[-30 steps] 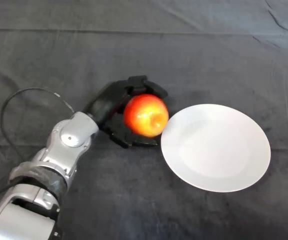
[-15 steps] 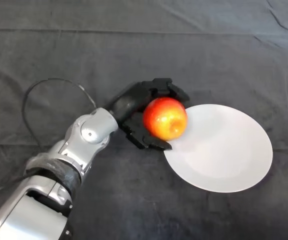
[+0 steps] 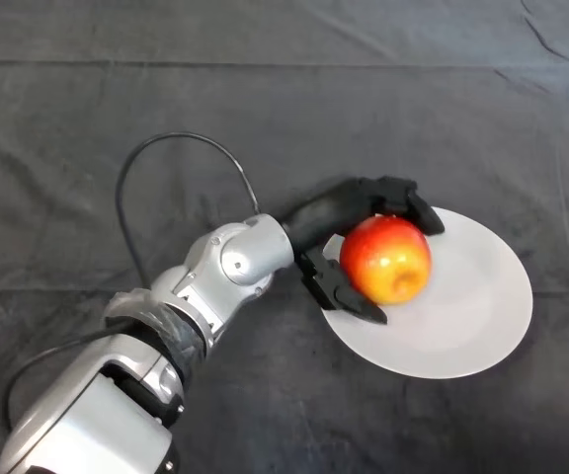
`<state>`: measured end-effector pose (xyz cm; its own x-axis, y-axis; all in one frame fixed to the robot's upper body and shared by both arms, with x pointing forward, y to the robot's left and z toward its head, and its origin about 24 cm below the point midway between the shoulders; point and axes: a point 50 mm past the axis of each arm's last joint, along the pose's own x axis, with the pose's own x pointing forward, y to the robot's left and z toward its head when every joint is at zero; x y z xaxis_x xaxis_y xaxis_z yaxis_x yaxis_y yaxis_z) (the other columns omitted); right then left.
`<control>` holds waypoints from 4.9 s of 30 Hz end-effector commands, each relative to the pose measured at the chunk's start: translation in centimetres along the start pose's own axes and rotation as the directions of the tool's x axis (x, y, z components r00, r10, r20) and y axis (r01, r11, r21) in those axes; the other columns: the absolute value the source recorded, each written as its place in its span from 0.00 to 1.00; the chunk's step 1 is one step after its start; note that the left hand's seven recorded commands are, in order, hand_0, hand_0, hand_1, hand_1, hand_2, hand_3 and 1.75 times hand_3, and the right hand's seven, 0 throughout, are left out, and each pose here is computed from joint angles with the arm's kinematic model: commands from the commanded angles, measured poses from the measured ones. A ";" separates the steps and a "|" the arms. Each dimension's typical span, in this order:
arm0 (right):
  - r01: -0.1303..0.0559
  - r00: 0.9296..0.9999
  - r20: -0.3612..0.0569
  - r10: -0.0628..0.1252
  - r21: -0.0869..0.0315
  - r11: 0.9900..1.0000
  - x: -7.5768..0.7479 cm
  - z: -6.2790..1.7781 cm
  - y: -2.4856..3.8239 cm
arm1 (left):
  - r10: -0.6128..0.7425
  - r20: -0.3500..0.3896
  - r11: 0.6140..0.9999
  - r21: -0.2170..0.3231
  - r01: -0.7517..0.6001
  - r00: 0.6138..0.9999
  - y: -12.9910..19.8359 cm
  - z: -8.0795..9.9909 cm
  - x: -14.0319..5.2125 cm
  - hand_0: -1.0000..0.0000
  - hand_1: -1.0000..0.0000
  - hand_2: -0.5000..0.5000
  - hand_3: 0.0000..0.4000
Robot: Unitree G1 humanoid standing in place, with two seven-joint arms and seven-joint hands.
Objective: Move the apple to the plate
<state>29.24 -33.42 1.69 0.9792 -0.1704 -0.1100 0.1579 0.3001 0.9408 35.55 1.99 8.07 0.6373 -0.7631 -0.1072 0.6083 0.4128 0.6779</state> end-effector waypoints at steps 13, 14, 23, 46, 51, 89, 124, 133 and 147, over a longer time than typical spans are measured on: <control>-0.001 1.000 0.024 0.001 -0.002 1.000 -0.07 0.80 0.16 | -0.092 0.019 0.983 0.163 0.088 0.996 -0.1 1.2 0.6 1.00 1.00 0.50 0.00; -0.001 1.000 0.024 0.001 -0.002 1.000 -0.07 0.80 0.16 | -0.095 0.017 0.982 0.165 0.091 0.995 -0.1 1.2 0.6 1.00 1.00 0.50 0.00; -0.002 1.000 0.024 0.002 -0.002 1.000 -0.07 0.80 0.16 | -0.103 -0.004 0.980 0.173 0.102 0.995 -0.2 0.9 0.4 1.00 1.00 0.50 0.00; -0.002 1.000 0.024 0.002 -0.002 1.000 -0.07 0.81 0.16 | 0.027 -0.063 0.993 0.115 -0.020 0.998 3.2 -1.7 -2.0 1.00 1.00 0.50 0.00; -0.002 1.000 0.024 0.002 -0.002 1.000 -0.07 0.80 0.16 | 0.075 -0.079 0.994 0.090 -0.068 0.994 4.0 -2.6 -3.0 1.00 1.00 0.50 0.00; -0.001 1.000 0.024 0.002 -0.003 1.000 -0.07 0.80 0.15 | 0.399 -0.360 0.884 -0.095 -0.458 0.843 6.3 -11.9 -16.5 1.00 1.00 0.50 0.00; -0.001 1.000 0.024 0.001 -0.004 1.000 -0.07 0.79 0.15 | 0.724 -0.591 0.254 -0.251 -0.934 0.356 8.9 -15.5 -29.1 1.00 1.00 0.50 0.00; -0.001 1.000 0.024 0.001 -0.004 1.000 -0.07 0.79 0.16 | 0.749 -0.625 0.077 -0.247 -0.966 0.219 9.2 -15.8 -32.3 1.00 1.00 0.50 0.00; -0.001 1.000 0.024 0.001 -0.003 1.000 -0.07 0.80 0.16 | 0.735 -0.678 -0.174 -0.201 -0.964 0.009 8.8 -16.1 -36.9 1.00 1.00 0.50 0.00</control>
<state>29.27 -33.39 1.70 0.9795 -0.1694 -0.1094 0.1570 0.3000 0.9409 26.99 39.56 6.20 0.8129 0.5812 0.0373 -0.5629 0.8005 -0.2059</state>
